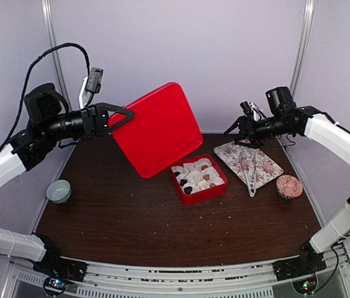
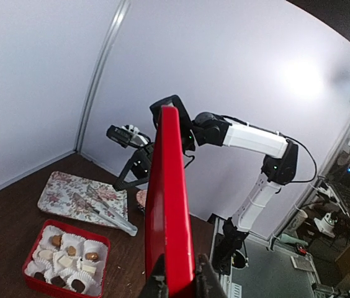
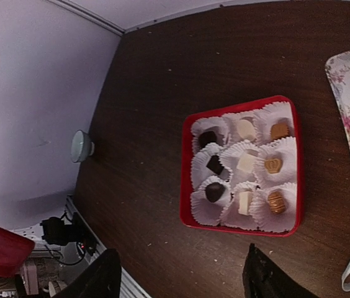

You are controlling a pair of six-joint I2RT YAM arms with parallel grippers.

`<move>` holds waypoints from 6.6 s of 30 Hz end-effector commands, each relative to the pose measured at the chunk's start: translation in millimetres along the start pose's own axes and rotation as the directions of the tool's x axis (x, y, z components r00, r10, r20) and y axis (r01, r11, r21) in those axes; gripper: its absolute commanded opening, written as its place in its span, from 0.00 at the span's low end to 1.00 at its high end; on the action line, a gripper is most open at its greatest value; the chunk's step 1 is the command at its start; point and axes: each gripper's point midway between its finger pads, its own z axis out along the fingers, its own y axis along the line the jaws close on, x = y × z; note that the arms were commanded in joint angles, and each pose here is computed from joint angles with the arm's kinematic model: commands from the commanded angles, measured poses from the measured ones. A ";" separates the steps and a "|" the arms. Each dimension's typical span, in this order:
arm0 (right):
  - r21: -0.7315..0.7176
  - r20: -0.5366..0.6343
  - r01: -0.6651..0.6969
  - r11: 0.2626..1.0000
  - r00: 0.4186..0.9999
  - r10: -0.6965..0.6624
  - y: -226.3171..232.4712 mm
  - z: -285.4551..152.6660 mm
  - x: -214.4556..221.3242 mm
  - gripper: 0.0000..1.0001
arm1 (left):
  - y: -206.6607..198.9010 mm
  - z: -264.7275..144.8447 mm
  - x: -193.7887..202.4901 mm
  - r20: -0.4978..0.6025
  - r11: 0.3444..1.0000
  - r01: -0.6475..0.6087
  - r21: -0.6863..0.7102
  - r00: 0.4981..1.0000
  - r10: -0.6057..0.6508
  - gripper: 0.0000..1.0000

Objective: Pack the chocolate

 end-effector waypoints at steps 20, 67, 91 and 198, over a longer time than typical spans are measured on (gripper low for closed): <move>0.234 -0.143 -0.056 0.971 0.985 0.091 -138.9 158.3 -36.8 0.80 | 145.2 -47.3 21.5 0.256 0.861 0.295 -0.413 0.945 -0.201 0.07; -0.694 -0.116 -0.322 0.644 0.933 0.341 153.7 178.9 7.0 0.76 | 162.4 -75.3 26.4 0.554 0.816 0.485 -0.315 0.792 -0.257 0.12; -0.717 -0.099 -0.300 0.629 0.937 0.334 186.0 191.1 22.8 0.62 | 145.8 -86.7 31.0 0.609 0.798 0.510 -0.320 0.757 -0.239 0.15; -0.294 -0.490 -0.273 0.916 0.866 0.101 48.2 218.3 95.3 0.10 | 195.1 -81.6 250.6 0.173 0.416 0.533 -0.737 0.743 -0.646 0.73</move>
